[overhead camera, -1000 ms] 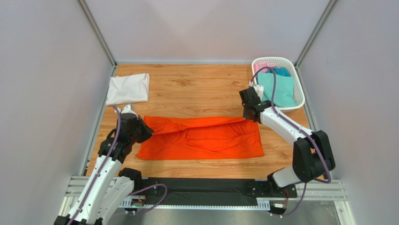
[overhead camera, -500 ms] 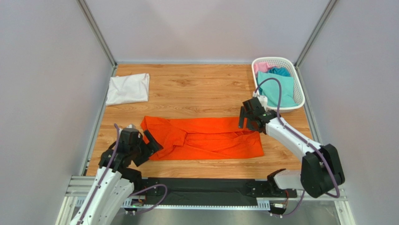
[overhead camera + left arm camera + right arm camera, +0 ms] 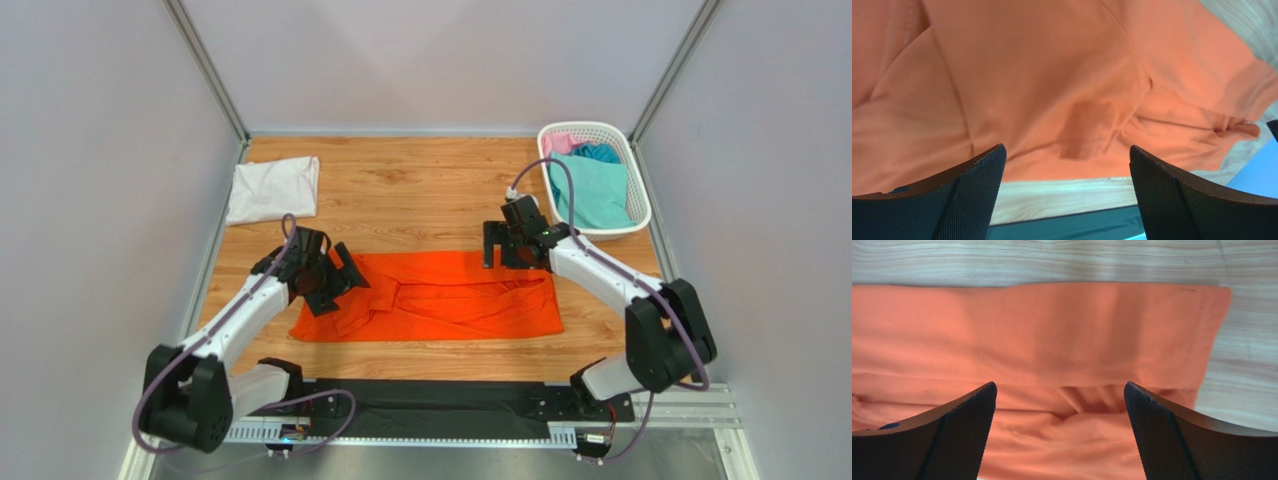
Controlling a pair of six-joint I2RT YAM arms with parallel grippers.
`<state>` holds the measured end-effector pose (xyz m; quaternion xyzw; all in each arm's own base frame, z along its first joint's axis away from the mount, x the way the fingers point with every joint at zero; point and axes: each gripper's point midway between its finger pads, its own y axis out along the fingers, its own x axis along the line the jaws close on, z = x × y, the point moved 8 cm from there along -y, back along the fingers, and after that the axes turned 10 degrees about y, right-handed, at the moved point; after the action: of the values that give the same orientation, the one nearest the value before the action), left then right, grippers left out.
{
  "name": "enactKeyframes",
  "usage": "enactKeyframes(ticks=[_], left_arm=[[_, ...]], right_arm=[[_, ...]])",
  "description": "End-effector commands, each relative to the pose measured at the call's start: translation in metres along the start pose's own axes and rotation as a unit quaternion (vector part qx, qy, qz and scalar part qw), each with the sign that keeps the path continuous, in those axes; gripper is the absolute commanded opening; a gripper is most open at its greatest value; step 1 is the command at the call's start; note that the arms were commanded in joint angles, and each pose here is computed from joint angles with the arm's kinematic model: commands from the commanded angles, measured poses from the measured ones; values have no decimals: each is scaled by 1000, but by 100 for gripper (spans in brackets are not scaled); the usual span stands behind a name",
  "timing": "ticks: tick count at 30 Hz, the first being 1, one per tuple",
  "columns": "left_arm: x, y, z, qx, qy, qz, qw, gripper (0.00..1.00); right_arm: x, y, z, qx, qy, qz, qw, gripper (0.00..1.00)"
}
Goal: Fold and stack the t-shirts
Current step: Fold the tshirt
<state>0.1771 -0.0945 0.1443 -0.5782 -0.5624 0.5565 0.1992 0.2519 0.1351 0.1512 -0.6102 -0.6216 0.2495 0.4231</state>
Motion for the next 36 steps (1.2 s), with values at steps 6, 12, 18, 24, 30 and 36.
enactKeyframes(ticks=[6,12,18,24,30,36], left_arm=[[-22,69,-40,34,12,-8,999,100],[-43,112,-71,66,23,-25,997,100],[-95,156,-117,67,66,-20,995,100],[-158,193,-145,105,118,2,987,100],[-193,216,-145,127,144,38,981,100],[-210,187,-146,88,189,46,977,100]], right_arm=[[12,56,-6,24,6,-3,1000,100],[-8,59,30,59,23,23,998,100],[-17,20,90,98,25,-23,995,100],[14,-24,158,167,-18,-133,977,100],[47,-47,189,190,-77,-182,962,100],[64,-64,179,149,-120,-195,962,100]])
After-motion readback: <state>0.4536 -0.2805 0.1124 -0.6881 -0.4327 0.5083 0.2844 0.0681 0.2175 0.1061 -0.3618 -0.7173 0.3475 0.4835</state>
